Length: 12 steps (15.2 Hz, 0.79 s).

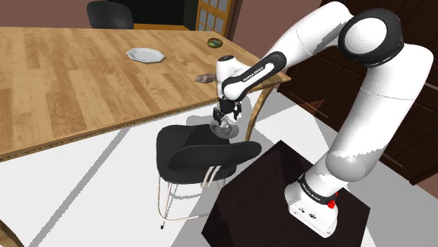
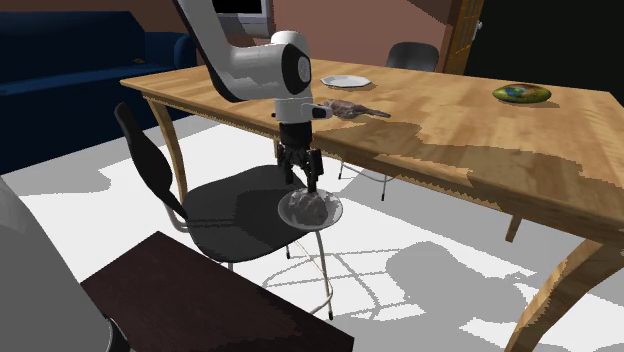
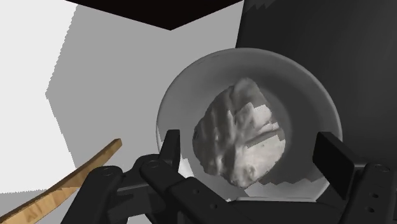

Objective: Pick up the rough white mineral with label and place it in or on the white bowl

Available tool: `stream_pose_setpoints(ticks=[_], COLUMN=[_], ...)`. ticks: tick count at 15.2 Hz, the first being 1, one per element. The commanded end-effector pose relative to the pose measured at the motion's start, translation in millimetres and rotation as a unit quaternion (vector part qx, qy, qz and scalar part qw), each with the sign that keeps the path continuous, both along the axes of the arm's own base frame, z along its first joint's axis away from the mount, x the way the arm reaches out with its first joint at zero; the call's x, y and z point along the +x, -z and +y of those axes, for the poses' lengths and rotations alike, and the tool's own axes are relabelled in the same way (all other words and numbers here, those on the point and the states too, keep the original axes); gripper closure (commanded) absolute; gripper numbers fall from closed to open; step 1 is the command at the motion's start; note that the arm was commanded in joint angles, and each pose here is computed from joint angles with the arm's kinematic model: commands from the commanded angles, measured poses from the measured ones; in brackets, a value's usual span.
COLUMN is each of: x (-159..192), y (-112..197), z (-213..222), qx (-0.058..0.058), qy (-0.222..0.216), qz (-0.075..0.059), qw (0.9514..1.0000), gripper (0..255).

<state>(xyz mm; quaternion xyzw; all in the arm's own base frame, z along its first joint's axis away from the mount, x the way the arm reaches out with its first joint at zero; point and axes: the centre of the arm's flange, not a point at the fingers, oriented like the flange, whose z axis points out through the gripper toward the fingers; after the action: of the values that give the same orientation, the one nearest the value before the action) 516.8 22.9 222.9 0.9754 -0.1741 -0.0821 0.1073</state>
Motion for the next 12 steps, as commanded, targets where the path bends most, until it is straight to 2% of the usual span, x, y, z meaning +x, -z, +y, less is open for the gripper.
stream_pose_setpoints(ticks=[1,5,12], x=[0,10,10], y=[0,-48,-48], z=[0,9,9], qx=[0.0,0.0,0.0], qy=[0.0,0.0,0.0], qz=[0.0,0.0,0.0], qw=[1.0,1.0,1.0], gripper=[0,0,0])
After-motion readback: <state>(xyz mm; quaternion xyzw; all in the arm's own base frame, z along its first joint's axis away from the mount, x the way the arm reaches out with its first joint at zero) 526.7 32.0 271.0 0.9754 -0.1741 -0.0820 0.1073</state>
